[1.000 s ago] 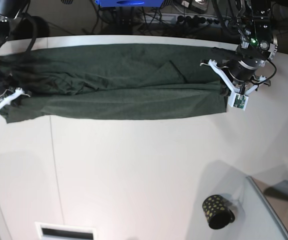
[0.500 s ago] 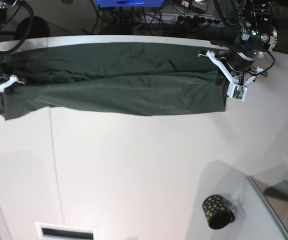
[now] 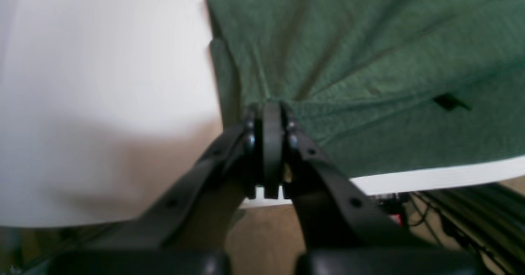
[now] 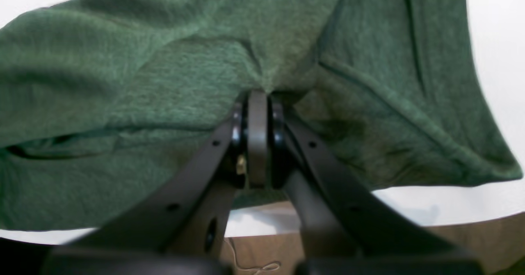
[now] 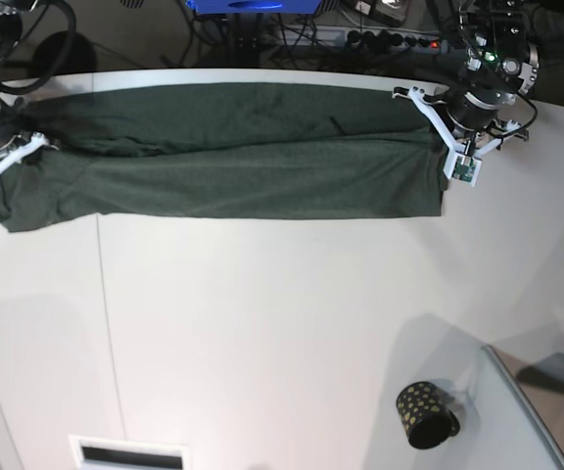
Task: Layout the t-shirt on the table in an organized manner, then fold the t-shirt properly
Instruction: 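Lower the folded hem onto the shirt and release with both grippers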
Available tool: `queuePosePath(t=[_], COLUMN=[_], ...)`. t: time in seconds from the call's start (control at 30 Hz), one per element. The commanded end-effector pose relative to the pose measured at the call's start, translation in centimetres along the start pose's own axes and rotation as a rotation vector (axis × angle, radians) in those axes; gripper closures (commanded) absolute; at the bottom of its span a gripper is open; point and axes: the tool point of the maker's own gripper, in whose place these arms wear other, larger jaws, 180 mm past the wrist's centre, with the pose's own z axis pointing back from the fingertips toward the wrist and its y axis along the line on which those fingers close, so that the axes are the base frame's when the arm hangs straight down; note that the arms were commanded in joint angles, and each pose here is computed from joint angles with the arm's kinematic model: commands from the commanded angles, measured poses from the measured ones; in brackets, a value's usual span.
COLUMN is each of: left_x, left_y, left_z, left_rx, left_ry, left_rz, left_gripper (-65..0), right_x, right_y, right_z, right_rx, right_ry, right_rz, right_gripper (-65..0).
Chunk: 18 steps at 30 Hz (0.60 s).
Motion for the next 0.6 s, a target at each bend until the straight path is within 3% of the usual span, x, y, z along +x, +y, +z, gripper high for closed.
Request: queuePosePath(t=[0.0, 0.57], left_x=[1.1, -1.4], left_y=[0.2, -0.5], left_z=[0.2, -1.5], left_rx=[0.01, 0.031], left_ry=[-0.052, -0.026], left_rz=[-0.009, -0.042], left_gripper=[0.0, 0.0], right_x=[1.2, -0.5], right_y=[-0.1, 0.4], right_z=[0.3, -0.6], right_rx=[0.001, 0.017], right_ry=[-0.039, 0.004], right_rz=[0.011, -0.027], right_gripper=[0.0, -0.2])
